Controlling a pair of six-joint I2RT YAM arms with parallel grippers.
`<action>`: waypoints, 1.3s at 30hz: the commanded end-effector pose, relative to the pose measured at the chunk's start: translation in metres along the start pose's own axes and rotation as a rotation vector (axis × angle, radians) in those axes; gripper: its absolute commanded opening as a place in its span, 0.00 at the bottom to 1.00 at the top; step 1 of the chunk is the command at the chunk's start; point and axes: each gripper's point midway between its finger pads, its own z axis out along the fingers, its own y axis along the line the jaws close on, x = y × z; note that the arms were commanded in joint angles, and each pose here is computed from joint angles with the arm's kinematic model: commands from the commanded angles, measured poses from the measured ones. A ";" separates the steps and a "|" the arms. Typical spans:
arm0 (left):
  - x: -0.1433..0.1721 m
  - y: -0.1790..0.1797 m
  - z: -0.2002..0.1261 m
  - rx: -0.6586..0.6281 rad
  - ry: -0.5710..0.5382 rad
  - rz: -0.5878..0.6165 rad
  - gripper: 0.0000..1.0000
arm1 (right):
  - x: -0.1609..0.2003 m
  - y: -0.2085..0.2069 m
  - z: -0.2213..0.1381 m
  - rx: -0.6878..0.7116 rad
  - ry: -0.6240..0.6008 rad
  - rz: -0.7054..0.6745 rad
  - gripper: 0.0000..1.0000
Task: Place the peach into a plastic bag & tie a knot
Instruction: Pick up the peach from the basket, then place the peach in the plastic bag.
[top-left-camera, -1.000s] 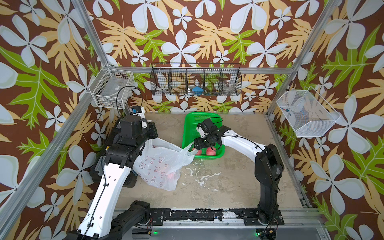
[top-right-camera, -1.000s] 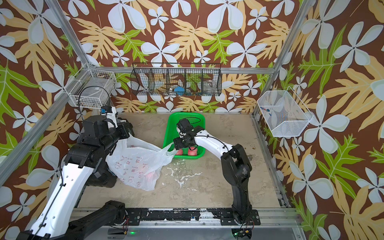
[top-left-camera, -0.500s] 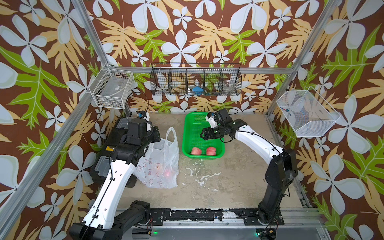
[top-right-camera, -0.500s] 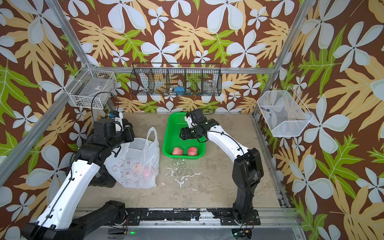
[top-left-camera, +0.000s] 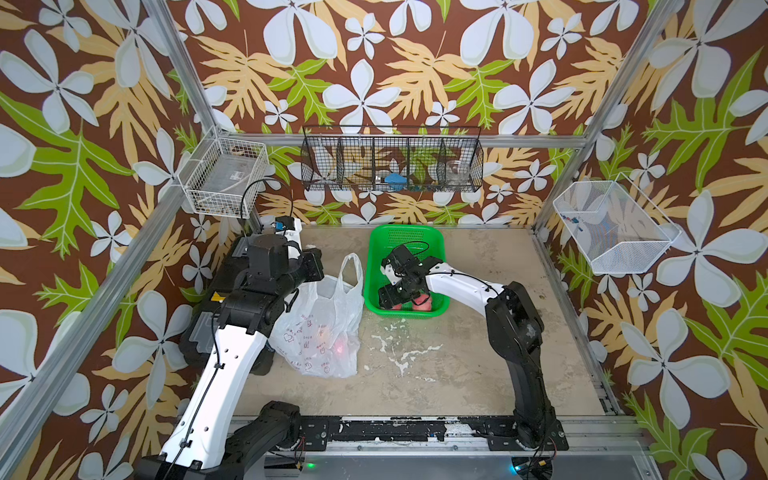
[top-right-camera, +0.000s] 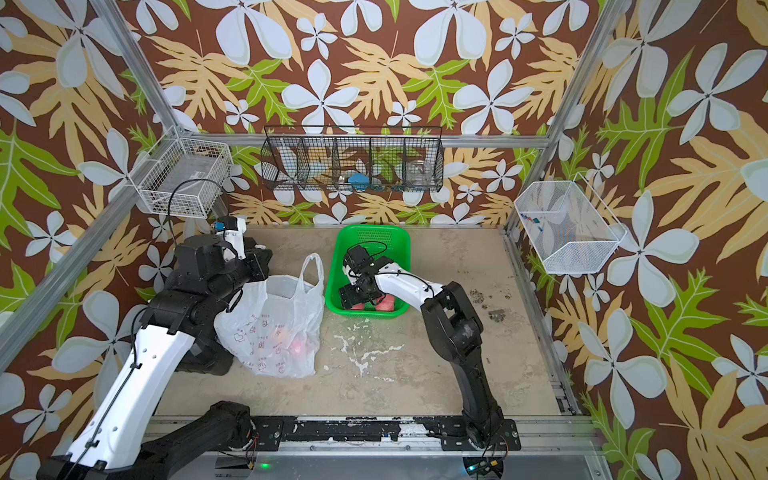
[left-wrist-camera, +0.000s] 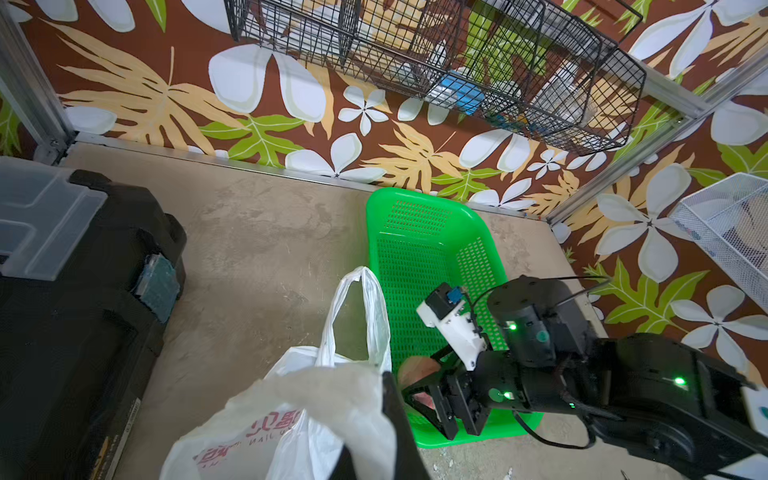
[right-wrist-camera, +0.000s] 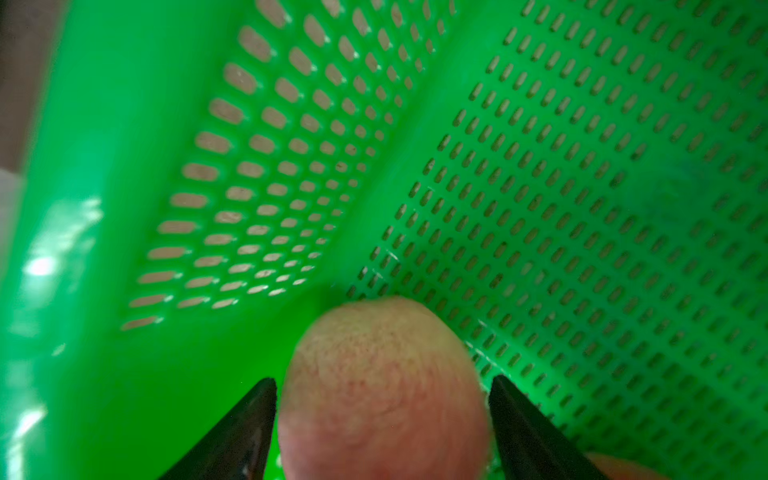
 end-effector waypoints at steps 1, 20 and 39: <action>-0.009 -0.010 -0.001 0.048 -0.025 -0.001 0.00 | 0.011 -0.014 0.012 0.056 0.057 0.001 0.78; -0.024 -0.102 -0.012 0.481 0.038 0.035 0.00 | -0.033 0.123 -0.198 -0.555 -0.377 -0.164 0.35; 0.022 -0.148 -0.052 0.796 0.153 0.096 0.00 | -0.058 0.230 -0.238 -1.095 -0.280 -0.234 0.28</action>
